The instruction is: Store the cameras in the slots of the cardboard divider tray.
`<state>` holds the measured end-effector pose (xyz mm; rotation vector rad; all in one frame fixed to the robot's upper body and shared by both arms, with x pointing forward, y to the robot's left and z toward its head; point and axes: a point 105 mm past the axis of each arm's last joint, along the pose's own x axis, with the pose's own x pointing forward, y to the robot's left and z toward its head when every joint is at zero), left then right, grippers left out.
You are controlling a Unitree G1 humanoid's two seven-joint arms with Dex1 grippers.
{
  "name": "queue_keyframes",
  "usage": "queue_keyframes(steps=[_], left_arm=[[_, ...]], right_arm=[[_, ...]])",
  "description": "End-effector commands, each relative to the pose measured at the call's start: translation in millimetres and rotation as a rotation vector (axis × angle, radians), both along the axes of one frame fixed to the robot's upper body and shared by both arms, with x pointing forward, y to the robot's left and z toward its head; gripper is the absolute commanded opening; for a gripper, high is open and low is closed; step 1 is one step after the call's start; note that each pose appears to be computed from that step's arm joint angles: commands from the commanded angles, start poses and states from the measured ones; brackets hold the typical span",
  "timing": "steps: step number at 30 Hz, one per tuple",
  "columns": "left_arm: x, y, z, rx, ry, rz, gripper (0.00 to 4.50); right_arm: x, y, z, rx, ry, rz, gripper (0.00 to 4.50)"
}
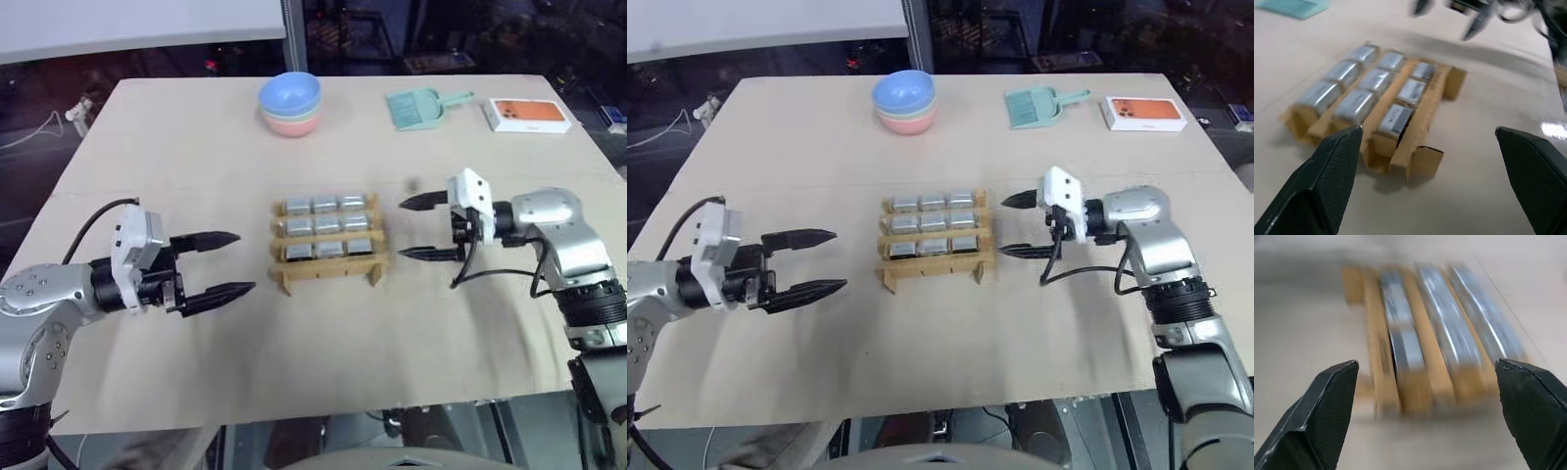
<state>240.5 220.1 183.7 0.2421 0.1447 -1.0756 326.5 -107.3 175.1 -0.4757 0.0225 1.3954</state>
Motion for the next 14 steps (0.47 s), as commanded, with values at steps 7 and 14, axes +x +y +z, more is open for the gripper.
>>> queue_keyframes(steps=[7,14], left_arm=[[-40.5,20.2,-84.7,-0.068,0.034,0.375,4.50],[-44.3,27.5,-90.0,0.018,-0.007,0.401,4.50]], right_arm=[[-63.8,-146.9,-69.1,0.043,0.117,-0.433,4.44],[-73.9,-153.2,-73.8,0.069,0.150,-0.492,4.44]])
